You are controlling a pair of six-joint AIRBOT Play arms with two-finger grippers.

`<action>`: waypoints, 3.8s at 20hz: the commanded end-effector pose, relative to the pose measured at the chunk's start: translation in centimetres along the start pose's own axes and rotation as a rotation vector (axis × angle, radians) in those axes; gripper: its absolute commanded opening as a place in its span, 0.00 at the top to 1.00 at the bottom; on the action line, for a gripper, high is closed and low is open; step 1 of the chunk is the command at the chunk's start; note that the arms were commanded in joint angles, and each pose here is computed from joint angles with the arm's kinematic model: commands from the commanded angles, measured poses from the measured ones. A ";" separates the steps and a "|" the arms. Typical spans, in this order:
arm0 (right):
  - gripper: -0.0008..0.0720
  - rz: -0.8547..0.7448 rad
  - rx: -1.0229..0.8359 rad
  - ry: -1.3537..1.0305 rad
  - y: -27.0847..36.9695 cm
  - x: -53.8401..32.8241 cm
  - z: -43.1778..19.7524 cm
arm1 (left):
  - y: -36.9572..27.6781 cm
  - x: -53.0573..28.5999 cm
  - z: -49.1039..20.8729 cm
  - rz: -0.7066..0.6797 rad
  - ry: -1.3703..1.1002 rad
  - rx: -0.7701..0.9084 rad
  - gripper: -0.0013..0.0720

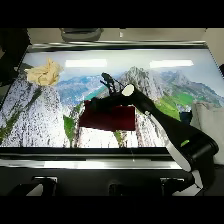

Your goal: Fold the shirts.

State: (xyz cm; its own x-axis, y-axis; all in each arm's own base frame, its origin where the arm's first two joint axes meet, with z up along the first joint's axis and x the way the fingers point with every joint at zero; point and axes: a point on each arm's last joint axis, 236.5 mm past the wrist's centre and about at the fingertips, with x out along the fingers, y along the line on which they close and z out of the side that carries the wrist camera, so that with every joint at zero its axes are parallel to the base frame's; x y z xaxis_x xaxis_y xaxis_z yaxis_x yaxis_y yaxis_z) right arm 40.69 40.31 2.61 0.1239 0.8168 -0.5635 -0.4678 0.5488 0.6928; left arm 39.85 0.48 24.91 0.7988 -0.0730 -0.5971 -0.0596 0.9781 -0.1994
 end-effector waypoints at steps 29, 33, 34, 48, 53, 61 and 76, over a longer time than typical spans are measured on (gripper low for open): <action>0.08 -0.207 0.295 0.182 -20.1 -10.4 -8.6 | -3.2 5.7 -6.2 -0.085 0.151 0.014 0.94; 0.80 -0.144 0.209 0.261 -17.6 -9.5 -9.9 | -3.2 5.7 -6.2 -0.085 0.151 0.014 0.94; 0.93 -0.123 0.173 0.269 -17.0 -10.0 -9.7 | -3.2 5.7 -6.2 -0.085 0.151 0.014 0.94; 0.93 -0.578 0.303 -0.436 -19.5 -51.8 -2.8 | -3.3 5.7 -6.2 -0.087 0.150 0.040 0.94; 0.93 -0.515 0.370 -0.689 -19.0 -58.6 -3.4 | -3.3 5.7 -6.2 -0.087 0.150 0.040 0.94; 0.93 -0.653 0.619 -0.562 -17.8 -62.8 -15.8 | -3.3 5.7 -6.2 -0.088 0.150 0.043 0.94; 0.88 -0.810 1.099 0.029 -22.9 -56.2 -36.7 | -3.3 5.6 -6.1 -0.088 0.148 0.043 0.94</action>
State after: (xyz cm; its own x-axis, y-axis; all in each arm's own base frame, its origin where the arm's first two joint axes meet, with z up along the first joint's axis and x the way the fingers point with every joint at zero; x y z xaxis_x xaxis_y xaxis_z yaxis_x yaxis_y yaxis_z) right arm 13.69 -24.30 3.20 0.0602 0.2245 -0.9726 0.6525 0.7286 0.2085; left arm 40.87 -4.35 17.37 0.7011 -0.1840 -0.6889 0.0349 0.9738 -0.2246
